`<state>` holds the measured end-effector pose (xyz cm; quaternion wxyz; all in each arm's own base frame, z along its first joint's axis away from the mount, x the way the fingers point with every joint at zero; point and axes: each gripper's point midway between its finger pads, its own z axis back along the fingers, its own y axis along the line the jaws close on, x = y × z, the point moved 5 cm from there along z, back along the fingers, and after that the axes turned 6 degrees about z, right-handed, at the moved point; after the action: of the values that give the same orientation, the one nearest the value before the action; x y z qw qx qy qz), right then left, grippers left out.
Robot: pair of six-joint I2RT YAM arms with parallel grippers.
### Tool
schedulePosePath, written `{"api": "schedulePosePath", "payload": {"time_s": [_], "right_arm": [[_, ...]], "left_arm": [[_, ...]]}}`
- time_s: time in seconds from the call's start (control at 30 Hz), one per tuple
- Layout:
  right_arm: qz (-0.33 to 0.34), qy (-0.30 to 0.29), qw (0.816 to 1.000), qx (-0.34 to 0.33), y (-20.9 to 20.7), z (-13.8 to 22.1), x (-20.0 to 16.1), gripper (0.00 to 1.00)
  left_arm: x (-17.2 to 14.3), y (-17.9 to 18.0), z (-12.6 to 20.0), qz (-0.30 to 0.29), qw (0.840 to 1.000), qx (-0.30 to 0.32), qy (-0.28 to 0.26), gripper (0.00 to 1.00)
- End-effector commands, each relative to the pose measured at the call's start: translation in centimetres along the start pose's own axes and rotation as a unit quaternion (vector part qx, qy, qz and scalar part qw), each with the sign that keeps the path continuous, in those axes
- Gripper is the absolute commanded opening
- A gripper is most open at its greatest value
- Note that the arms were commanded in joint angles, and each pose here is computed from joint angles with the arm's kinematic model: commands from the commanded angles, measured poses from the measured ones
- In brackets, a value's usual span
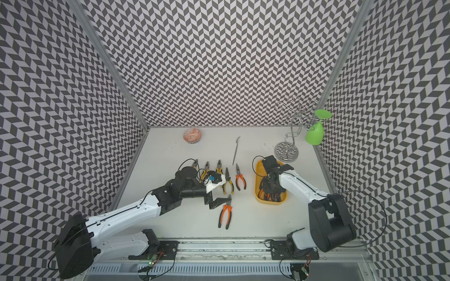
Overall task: Take the pliers out of the storage box
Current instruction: Pick up the pliers from the storage box.
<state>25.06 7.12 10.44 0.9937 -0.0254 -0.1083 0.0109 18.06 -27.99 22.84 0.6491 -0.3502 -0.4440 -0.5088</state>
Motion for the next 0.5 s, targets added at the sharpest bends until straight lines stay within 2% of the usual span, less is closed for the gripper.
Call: {"api": "schedulePosePath", "payload": {"time_s": [0.0, 0.23, 0.37, 0.47], "right_arm": [[-0.012, -0.007, 1.0, -0.003, -0.1, -0.2, 0.2, 0.15], [-0.012, -0.054, 0.998, 0.026, 0.2, 1.6, 0.9, 0.0], [-0.01, -0.113, 0.992, 0.061, 0.7, 3.5, 1.8, 0.0], [0.009, -0.178, 0.978, 0.109, 1.5, 5.5, 2.7, 0.0]], "left_arm": [[0.9, 0.4, 0.3, 0.001, 1.0, 0.005, -0.019, 0.98], [1.4, 1.7, 0.6, 0.029, 0.998, 0.021, -0.047, 0.98], [1.9, 4.1, 1.1, 0.088, 0.991, 0.059, -0.081, 0.98], [2.3, 6.0, 1.5, 0.136, 0.981, 0.096, -0.097, 0.98]]}}
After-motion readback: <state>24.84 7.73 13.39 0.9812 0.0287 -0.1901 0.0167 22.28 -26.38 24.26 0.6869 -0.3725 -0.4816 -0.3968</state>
